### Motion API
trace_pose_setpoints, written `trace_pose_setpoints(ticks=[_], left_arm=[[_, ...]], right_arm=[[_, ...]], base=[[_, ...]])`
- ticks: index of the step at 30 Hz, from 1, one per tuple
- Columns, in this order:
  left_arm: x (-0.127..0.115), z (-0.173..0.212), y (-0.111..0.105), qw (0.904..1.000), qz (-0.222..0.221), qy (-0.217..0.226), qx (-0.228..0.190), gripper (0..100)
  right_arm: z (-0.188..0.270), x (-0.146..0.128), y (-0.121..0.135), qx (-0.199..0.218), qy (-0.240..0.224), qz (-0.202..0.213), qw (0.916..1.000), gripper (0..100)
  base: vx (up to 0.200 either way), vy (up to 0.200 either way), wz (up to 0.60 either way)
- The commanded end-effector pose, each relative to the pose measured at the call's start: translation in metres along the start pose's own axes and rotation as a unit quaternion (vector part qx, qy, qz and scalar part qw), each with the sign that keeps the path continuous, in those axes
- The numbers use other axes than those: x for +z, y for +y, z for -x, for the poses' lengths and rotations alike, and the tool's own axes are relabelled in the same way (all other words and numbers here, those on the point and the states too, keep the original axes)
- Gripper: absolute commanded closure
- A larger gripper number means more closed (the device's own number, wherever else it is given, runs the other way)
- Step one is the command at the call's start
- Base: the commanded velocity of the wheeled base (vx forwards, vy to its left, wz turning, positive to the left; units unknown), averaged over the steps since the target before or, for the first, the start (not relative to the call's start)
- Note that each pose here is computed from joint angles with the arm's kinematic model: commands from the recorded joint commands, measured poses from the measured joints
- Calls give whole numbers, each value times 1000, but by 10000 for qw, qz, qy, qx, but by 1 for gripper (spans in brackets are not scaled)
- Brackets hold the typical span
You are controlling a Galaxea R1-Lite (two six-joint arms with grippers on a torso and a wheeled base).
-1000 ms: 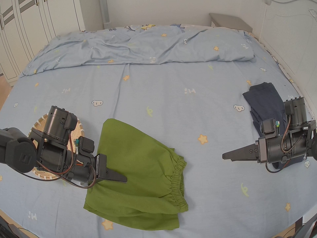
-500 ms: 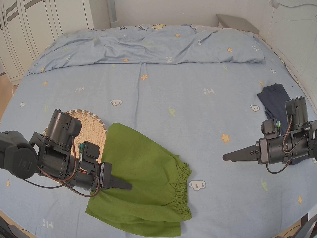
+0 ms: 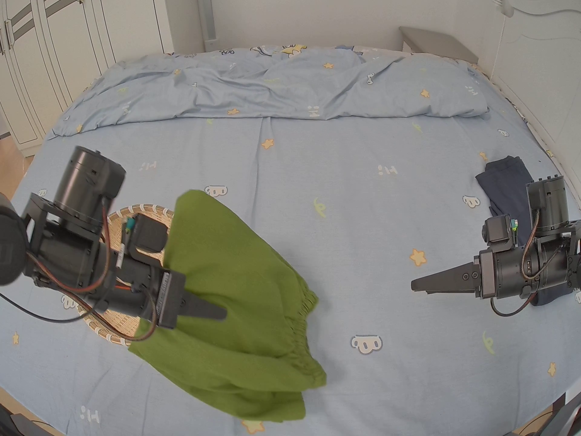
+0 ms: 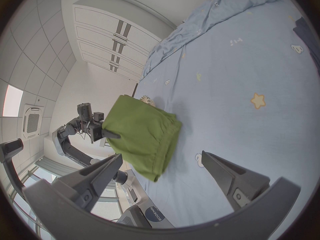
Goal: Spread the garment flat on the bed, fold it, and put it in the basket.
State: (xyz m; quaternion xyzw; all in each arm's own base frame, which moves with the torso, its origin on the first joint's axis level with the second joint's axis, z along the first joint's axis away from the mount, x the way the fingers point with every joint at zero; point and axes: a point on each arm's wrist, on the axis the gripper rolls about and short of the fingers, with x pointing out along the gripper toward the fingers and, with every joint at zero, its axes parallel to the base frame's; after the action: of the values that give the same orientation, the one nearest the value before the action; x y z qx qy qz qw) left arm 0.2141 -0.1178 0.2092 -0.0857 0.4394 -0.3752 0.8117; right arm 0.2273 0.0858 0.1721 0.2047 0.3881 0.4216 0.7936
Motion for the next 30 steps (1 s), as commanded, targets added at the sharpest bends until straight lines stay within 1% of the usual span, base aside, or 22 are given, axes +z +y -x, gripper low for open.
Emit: trace_pose_setpoints(ticks=[1,3,5,7,8,9,11,12,13,15,16,17,19,20,21,22,23,24,26,27,29,30], left_arm=[[10,53,-8,9924,-323,-1105,440,100],[10,71,-13,9855,-449,-1566,483,100],[10,86,-15,9764,-550,-2018,537,100],[10,86,-15,9764,-550,-2018,537,100],[12,102,-8,9644,-552,-2488,705,100],[12,102,-8,9644,-552,-2488,705,100],[15,110,3,9562,-443,-2734,945,100],[16,113,14,9518,-330,-2833,1125,100],[16,113,14,9518,-330,-2833,1125,100],[19,99,50,9575,233,-2604,1216,100],[18,95,67,9582,475,-2530,1249,100],[17,93,87,9561,709,-2515,1324,100],[11,91,114,9529,1024,-2481,1412,100],[6,91,123,9513,1169,-2453,1455,100],[1,91,130,9497,1320,-2421,1483,100],[-2,92,132,9491,1386,-2402,1494,100],[-12,93,138,9464,1630,-2353,1494,100],[-18,91,141,9455,1766,-2302,1480,100],[-24,89,144,9447,1857,-2261,1484,100],[-33,90,151,9404,2069,-2206,1555,100],[-38,87,161,9368,2280,-2116,1602,100],[-38,87,162,9365,2301,-2104,1604,100]], right_arm=[[-1,0,1,31,6,16,10000,0],[-2,0,1,23,24,3,10000,0],[-3,-1,2,45,55,15,10000,0],[-3,-1,2,45,55,15,10000,0],[-3,-1,3,53,49,29,10000,0],[-3,-1,3,53,49,29,10000,0],[-3,-2,3,58,54,32,10000,0],[-2,-2,3,60,49,38,10000,0],[-2,-2,4,65,54,41,10000,0],[-2,-2,4,65,54,41,10000,0],[-3,-2,4,68,64,39,9999,0],[-3,-2,4,72,69,43,9999,0],[-4,-3,6,99,105,58,9999,0],[-4,-4,7,107,99,72,9999,0],[-3,-3,8,113,83,87,9999,0],[-2,-4,8,115,78,93,9999,0],[-2,-5,10,132,82,113,9998,0],[-2,-5,11,156,94,129,9998,0],[-3,-6,12,172,117,145,9997,0],[-4,-7,13,197,158,148,9996,0],[-6,-9,14,219,204,152,9994,0],[-6,-9,14,219,204,152,9994,0]], base=[[0,0,0],[0,0,0],[0,0,0],[0,0,0],[0,0,0],[0,0,0],[0,0,0],[0,0,0],[0,0,0],[0,0,0],[0,0,0],[0,0,0],[0,0,0],[0,0,0],[0,0,0],[0,0,0],[0,0,0],[0,0,0],[0,0,0],[0,0,0],[0,0,0],[0,0,0]])
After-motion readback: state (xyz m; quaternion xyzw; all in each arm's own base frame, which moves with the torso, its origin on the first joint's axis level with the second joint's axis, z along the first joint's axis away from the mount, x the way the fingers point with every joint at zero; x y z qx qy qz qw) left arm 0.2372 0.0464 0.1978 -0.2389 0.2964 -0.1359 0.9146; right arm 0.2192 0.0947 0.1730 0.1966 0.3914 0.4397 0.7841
